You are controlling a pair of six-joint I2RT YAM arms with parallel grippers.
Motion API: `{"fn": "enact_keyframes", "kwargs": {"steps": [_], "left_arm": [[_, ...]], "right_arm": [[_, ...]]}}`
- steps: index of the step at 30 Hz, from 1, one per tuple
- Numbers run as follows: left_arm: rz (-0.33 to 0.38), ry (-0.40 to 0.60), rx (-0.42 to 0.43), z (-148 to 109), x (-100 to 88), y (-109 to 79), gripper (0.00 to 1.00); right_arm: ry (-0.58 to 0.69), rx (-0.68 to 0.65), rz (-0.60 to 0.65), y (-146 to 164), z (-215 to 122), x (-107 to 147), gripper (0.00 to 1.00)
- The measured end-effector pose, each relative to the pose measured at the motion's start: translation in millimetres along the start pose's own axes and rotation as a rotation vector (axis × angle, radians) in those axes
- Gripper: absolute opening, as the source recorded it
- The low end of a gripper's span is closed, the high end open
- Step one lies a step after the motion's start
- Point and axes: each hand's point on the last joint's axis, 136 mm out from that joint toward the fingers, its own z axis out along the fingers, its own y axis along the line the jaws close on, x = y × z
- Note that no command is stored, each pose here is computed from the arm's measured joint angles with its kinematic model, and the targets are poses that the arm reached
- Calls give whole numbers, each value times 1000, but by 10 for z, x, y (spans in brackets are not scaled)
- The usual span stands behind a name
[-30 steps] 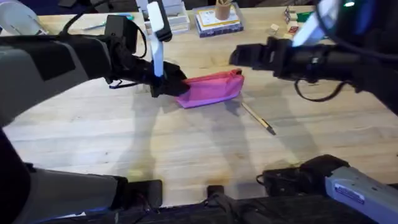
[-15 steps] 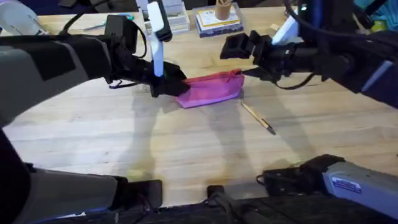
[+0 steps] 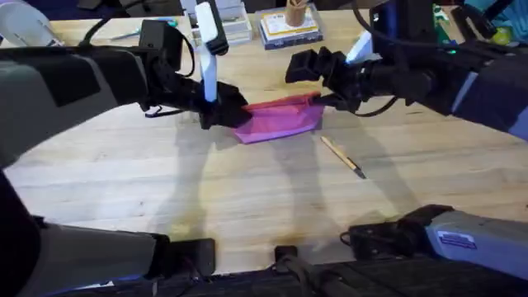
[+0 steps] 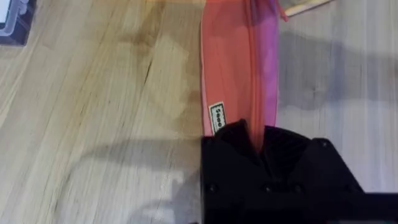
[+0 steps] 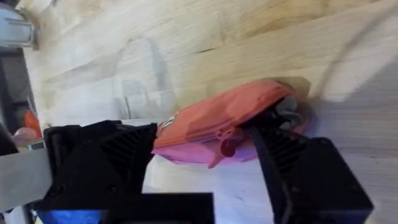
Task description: Unzip the bag, pick up the pens from the table one at a time and place them inside, then zip the bag closed.
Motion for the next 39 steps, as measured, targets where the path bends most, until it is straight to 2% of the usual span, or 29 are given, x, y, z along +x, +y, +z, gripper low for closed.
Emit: {"fn": "enact_keyframes", "kwargs": {"steps": [2, 3, 10, 17, 24, 39], "left_arm": [[0, 0, 0, 0, 0, 0, 46], [0, 0, 0, 0, 0, 0, 46], [0, 0, 0, 0, 0, 0, 46], [0, 0, 0, 0, 0, 1, 46], [-1, 0, 0, -1, 1, 0, 46], [-1, -1, -1, -4, 1, 3, 46]], "right_arm": [[4, 11, 3, -27, 31, 1, 893], [7, 30, 12, -75, 74, 3, 778], [13, 63, 24, -158, 131, 11, 367], [12, 72, 41, -176, 129, 16, 52], [9, 63, 41, -150, 101, 12, 31], [-12, 29, 12, 13, -173, 69, 33]]}}
